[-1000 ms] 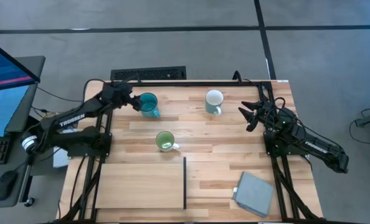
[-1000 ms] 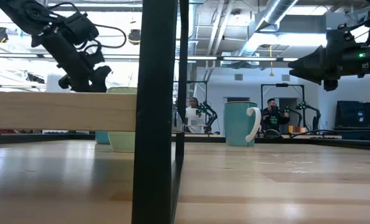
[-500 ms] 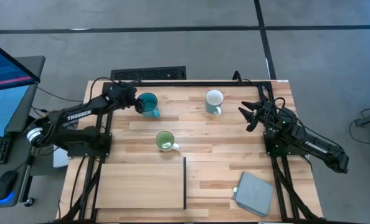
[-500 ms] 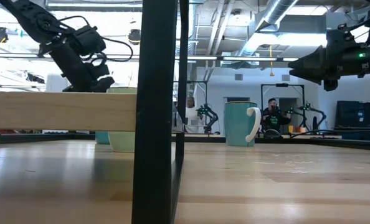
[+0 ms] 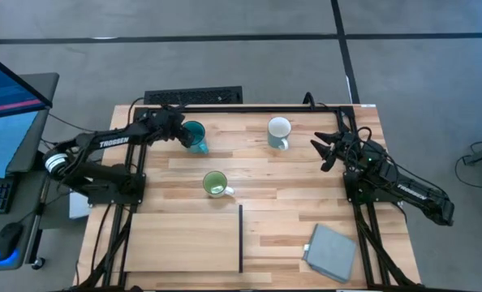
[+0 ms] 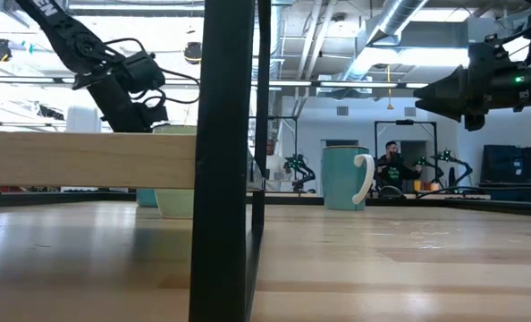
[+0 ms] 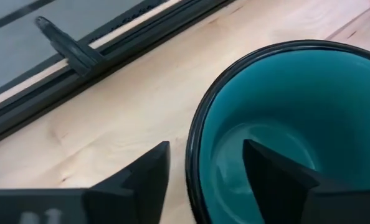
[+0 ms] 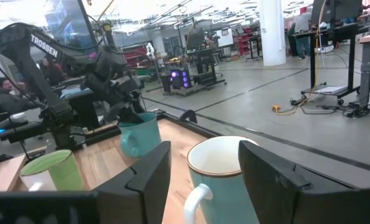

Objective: Stack small to large cups/mugs on shelf
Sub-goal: Put the blue mug on the shelf

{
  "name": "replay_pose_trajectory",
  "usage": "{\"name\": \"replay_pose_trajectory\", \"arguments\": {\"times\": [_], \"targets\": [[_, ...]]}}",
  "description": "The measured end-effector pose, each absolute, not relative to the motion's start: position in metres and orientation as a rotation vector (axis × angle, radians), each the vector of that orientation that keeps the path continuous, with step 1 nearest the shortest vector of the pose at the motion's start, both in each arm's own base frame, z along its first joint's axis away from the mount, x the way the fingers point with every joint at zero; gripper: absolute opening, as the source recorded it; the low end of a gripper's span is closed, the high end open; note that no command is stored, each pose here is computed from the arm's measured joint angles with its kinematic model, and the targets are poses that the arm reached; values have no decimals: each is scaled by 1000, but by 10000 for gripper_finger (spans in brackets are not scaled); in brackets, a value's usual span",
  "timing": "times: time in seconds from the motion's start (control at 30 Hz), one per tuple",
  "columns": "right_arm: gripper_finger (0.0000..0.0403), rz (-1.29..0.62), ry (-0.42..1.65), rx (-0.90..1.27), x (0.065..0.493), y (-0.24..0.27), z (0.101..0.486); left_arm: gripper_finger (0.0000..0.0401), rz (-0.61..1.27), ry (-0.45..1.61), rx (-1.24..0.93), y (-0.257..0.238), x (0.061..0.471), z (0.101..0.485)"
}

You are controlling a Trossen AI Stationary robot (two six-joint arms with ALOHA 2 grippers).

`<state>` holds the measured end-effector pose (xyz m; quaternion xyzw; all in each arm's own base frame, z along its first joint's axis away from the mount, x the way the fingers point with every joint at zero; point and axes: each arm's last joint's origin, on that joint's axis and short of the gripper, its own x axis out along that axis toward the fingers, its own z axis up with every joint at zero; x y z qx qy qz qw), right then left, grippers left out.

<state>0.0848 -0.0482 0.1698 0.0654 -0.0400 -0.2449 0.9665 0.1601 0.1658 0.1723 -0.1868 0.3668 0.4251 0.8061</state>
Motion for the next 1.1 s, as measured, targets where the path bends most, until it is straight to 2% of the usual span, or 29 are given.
{"name": "replay_pose_trajectory", "arguments": {"times": [0.4,0.6,0.9,1.1], "targets": [[209,-496,-79,134,85,-48,170,28,835,864,-405,169,166,176],[209,-496,-71,136,85,-48,169,26,737,900,-383,167,165,174],[209,-496,-67,137,85,-48,168,22,707,960,-411,162,160,174],[209,-496,-67,137,85,-48,168,20,566,1017,-482,144,149,177]]}}
